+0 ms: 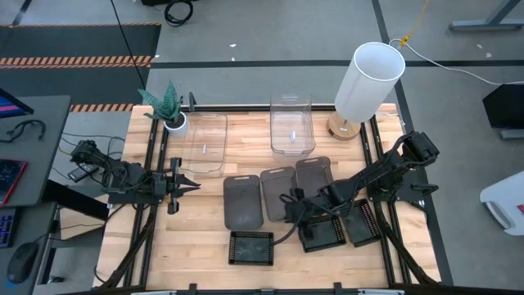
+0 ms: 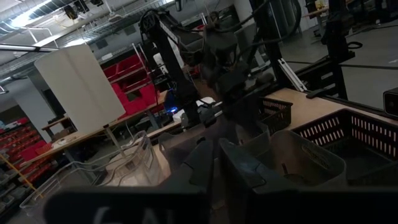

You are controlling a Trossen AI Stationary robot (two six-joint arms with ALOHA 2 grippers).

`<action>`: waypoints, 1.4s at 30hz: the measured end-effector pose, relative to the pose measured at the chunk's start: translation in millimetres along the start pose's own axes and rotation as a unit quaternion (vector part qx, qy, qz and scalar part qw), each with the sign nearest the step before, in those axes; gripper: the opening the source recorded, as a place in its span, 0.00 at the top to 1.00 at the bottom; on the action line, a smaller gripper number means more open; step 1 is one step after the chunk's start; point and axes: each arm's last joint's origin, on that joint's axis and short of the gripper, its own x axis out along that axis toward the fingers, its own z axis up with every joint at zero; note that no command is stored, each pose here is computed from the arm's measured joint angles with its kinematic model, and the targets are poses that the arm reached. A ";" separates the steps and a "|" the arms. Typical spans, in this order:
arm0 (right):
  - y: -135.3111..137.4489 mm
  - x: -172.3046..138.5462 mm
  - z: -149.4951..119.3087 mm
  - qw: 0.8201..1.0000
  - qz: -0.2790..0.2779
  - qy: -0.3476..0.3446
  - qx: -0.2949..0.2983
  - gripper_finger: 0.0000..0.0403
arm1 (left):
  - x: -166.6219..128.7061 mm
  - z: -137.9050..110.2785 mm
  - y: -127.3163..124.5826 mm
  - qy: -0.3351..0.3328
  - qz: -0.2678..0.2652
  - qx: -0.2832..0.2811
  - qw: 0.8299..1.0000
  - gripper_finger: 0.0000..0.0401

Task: Stack baskets by color
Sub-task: Stack the middle gray bin on top of the right gray bin

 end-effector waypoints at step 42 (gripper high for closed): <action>-6.6 4.8 -18.1 0.999 -0.030 -0.006 0.016 0.80 | 0.0 0.0 0.0 0.000 0.000 0.000 1.000 0.93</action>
